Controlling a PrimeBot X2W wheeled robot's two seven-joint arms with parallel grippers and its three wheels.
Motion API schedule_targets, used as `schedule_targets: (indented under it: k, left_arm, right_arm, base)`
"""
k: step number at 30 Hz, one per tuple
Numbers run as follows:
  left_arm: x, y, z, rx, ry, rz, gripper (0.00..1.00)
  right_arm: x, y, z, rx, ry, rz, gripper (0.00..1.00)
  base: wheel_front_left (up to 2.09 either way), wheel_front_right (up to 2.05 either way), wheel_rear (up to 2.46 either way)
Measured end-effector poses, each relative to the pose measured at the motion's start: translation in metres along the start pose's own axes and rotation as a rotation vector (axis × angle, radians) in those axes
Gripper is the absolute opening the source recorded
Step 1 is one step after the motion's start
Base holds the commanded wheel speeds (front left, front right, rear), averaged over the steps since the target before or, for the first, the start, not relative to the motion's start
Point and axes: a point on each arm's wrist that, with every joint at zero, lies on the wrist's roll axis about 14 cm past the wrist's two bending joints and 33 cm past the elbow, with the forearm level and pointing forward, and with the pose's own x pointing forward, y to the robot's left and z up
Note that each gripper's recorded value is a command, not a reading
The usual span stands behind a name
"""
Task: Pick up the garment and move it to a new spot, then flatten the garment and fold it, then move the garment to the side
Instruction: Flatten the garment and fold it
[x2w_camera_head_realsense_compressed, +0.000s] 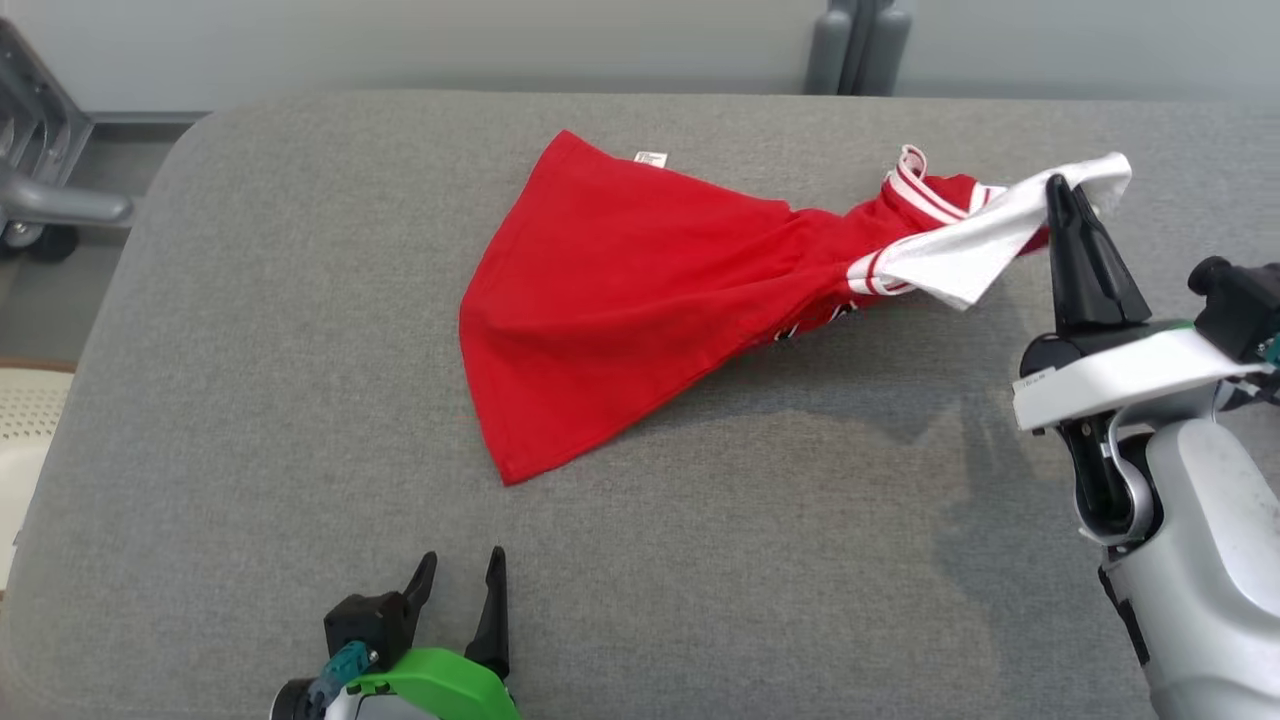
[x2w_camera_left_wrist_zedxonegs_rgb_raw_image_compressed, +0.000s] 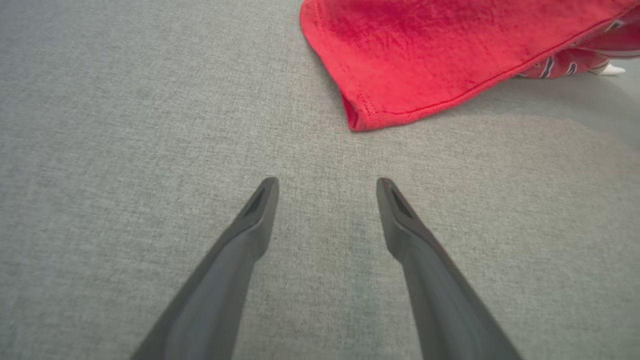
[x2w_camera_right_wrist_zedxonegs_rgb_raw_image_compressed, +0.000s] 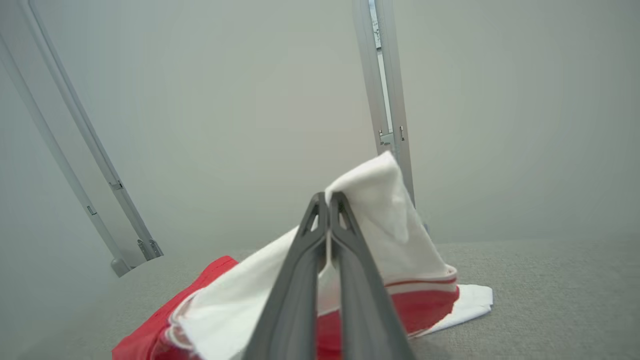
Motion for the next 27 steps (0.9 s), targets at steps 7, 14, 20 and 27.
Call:
schedule_targets:
  k: [7,14,20,27]
  left_arm:
    - [-0.003,-0.014,0.003,0.008,-0.016,-0.043,1.0]
    - [-0.002,-0.024,0.01,0.018,-0.037,-0.075,1.0]
    - [0.0,-0.027,0.015,0.036,-0.05,-0.085,1.0]
    - [0.005,-0.026,0.015,0.056,-0.043,-0.078,1.0]
  right_arm:
    - [-0.048,-0.015,0.033,-0.053,-0.065,-0.066,1.0]
    - [-0.119,-0.052,-0.004,-0.04,0.068,-0.241,1.0]
    - [-0.144,-0.06,-0.03,-0.042,0.158,-0.294,1.0]
    - [-0.155,-0.056,-0.057,-0.026,0.241,-0.309,1.0]
  base:
    - [0.0,0.0,0.0]
    - [0.0,0.0,0.0]
    - [0.0,0.0,0.0]
    - [0.0,0.0,0.0]
